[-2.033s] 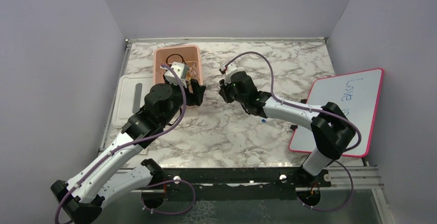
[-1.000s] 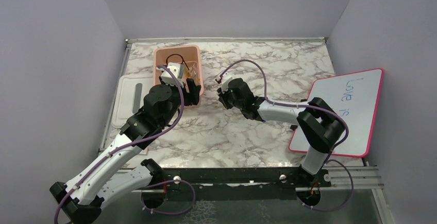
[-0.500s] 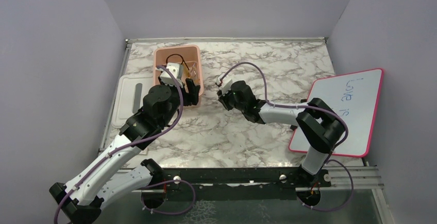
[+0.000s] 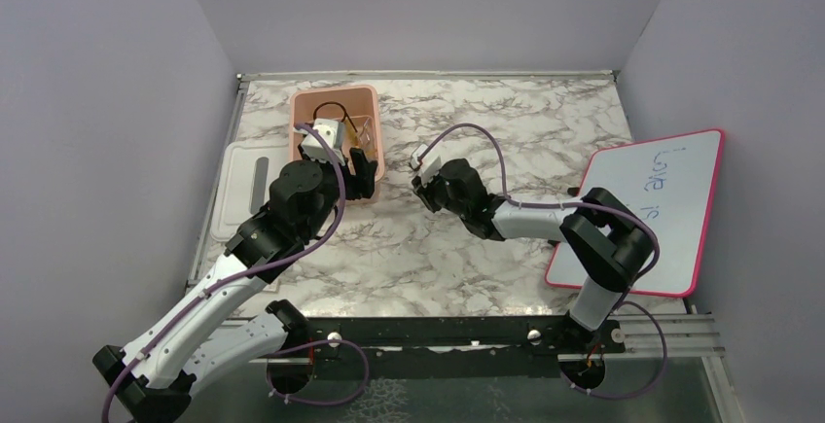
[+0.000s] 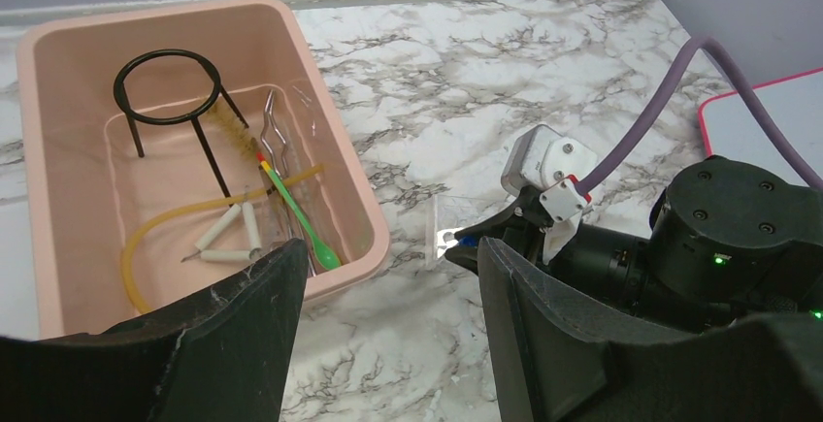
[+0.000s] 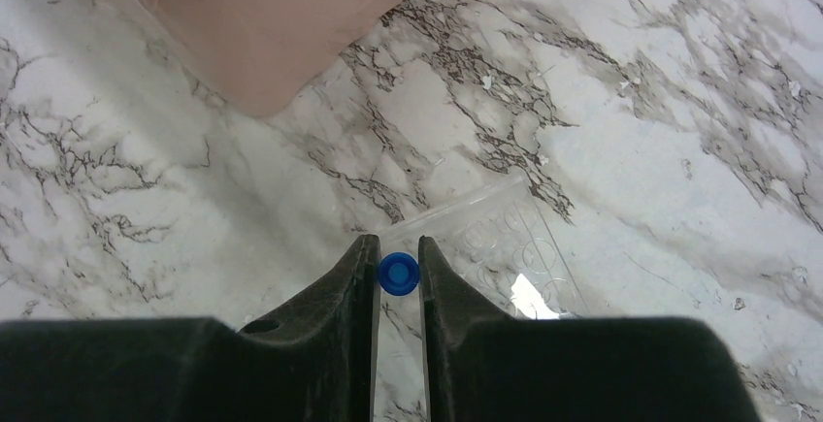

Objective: Organize the chemistry lab equipment

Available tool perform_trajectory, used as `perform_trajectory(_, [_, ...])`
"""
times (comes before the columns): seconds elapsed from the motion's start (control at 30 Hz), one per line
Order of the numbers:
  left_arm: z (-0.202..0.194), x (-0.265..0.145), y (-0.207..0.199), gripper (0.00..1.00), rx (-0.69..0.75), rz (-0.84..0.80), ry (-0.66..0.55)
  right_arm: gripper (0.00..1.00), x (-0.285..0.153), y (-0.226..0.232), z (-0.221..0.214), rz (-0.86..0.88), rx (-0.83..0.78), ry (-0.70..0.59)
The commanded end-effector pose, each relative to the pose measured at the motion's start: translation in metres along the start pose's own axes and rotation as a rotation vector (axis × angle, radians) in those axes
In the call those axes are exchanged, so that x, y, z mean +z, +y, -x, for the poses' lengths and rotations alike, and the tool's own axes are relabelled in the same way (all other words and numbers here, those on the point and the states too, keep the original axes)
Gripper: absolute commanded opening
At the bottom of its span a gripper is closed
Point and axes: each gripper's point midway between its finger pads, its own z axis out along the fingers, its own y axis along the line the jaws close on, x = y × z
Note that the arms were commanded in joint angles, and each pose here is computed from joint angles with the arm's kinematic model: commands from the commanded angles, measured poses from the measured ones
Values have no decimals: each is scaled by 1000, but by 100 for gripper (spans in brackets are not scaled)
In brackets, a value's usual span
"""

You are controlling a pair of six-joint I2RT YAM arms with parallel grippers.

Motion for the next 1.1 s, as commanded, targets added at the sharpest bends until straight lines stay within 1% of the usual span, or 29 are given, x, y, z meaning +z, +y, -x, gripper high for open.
perform_trajectory(0.0, [5,-2,5,67,-10,19,-21,23,-1,1,-5,-4,-23,8])
perform_trajectory(0.07, [5,-2,5,67,-10,19,-20,24,-1,-2,-5,-18,-23,14])
perform_trajectory(0.13, [4,-1,5,67,-9,19,-19,24,0,-10,-6,-67,-8,17])
perform_trajectory(0.27, [4,-1,5,67,-9,20,-19,23,0,-35,-6,-224,35,32])
perform_trajectory(0.4, [4,-1,5,67,-9,21,-18,22,1,-62,-12,-393,64,74])
perform_trajectory(0.5, [4,-1,5,67,-9,19,-16,23,3,-70,-18,-448,86,99])
perform_trajectory(0.7, [4,-1,6,67,-8,22,-15,25,6,-75,-22,-471,132,108])
perform_trajectory(0.8, [4,-1,5,67,-8,20,-15,27,8,-69,-21,-437,169,104])
perform_trajectory(0.93, [4,-1,6,67,-7,21,-16,27,12,-58,-18,-350,206,117])
perform_trajectory(1.07, [4,-1,6,67,-7,22,-14,26,13,-56,-21,-327,231,156])
